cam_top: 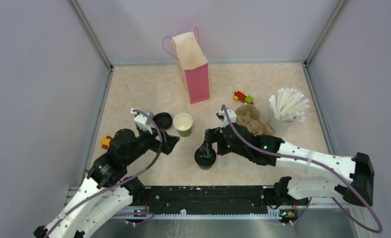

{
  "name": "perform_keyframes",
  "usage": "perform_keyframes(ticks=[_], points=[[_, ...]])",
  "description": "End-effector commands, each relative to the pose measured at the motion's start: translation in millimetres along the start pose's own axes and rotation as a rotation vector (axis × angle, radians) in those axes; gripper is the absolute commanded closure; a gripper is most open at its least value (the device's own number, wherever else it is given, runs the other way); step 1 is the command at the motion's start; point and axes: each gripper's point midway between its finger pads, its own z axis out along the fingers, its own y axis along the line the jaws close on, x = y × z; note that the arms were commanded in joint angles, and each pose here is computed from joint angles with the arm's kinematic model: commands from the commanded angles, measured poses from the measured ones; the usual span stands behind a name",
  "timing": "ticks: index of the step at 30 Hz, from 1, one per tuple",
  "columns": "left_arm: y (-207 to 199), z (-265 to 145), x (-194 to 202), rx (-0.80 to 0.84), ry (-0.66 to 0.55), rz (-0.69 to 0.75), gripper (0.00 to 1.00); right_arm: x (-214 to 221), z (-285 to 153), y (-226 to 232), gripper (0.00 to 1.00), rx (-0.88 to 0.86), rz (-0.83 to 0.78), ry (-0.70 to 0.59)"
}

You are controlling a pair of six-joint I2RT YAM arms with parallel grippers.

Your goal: Pack the takeout coffee

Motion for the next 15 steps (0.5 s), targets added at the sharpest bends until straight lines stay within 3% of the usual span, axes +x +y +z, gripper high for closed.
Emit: perform_keyframes(ticks=[1,7,15], points=[[28,-26,-14,-0.149,-0.099,0.072,0.01,6,2,-8,0.10,0.142,-0.152,0.046],[33,-48,-30,-0.165,-0.269,0.060,0.01,19,14,9,0.09,0.130,-0.205,0.102],[37,-50,-28,-0.180,-0.275,0.058,0.01,24,25,17,0.06,0.154,-0.246,0.118]])
